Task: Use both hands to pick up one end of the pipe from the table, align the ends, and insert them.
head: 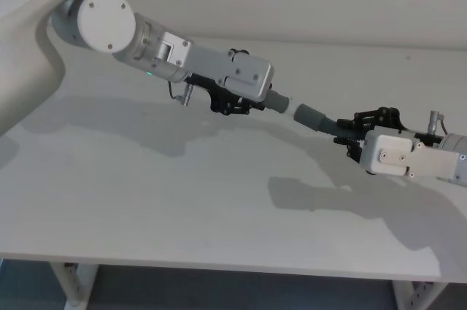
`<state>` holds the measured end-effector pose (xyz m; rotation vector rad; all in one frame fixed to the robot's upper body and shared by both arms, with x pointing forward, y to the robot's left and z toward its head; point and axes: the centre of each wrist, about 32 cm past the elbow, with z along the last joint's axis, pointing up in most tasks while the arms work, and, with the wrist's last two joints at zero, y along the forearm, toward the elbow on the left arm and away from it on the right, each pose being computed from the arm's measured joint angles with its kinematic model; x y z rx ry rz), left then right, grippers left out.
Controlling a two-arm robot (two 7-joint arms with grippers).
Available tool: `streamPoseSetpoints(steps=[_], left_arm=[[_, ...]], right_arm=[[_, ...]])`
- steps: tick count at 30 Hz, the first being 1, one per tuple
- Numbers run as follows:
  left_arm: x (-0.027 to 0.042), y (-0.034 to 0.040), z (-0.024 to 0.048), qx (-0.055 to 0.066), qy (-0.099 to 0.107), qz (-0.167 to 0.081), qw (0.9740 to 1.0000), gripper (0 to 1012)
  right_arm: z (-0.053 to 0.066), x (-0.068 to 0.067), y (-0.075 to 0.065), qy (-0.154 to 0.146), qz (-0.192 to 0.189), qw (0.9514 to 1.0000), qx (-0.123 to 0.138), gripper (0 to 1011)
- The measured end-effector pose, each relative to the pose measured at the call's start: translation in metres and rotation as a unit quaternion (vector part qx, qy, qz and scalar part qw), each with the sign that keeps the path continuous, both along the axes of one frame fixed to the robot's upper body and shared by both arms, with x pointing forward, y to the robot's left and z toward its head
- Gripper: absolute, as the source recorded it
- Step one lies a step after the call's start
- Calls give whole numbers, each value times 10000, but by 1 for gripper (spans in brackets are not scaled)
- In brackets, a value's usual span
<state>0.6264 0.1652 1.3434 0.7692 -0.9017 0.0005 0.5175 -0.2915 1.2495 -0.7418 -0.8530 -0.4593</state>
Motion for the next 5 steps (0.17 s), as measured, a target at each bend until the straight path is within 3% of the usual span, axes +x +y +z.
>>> streamPoseSetpoints(steps=[5], left_arm=[[0,0,0,-2,-3,-1,10000,344]], right_arm=[[2,0,3,2,2,10000,3,262]])
